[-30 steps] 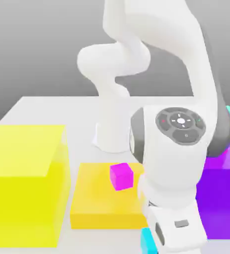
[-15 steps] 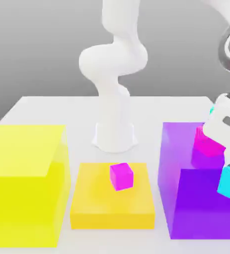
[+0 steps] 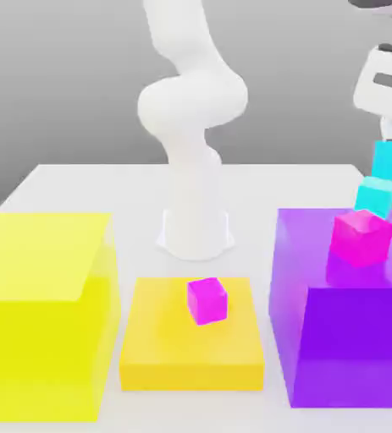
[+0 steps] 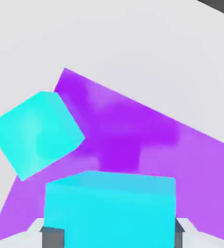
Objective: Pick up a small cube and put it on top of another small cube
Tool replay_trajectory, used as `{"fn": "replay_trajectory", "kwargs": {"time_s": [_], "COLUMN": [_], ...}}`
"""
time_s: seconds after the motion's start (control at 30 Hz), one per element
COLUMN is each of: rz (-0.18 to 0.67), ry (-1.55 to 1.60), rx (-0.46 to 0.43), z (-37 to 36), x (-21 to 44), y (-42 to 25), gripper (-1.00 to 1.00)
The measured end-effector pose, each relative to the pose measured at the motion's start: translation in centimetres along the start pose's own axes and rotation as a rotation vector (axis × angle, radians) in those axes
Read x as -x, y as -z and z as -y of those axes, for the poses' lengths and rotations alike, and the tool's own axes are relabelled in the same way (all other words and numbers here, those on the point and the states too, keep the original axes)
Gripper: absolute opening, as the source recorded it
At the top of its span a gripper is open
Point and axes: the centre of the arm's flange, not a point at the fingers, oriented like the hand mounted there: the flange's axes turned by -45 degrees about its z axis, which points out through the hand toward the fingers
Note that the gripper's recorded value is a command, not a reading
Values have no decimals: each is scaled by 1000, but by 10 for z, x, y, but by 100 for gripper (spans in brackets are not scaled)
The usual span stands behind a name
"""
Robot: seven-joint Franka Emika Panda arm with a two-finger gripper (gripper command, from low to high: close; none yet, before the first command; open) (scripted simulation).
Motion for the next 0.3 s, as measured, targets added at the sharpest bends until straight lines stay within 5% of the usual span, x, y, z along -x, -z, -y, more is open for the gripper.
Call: {"fn": "replay_trajectory", "kwargs": {"time_s": [0.2, 0.23, 0.3], "rz": [-53, -53, -53], "ry": [17, 18, 18], "rx": [13, 13, 13], "z": [24, 25, 25], "x": [-12, -13, -13], "y": [-39, -49, -49], "gripper": [-100, 100, 100]}}
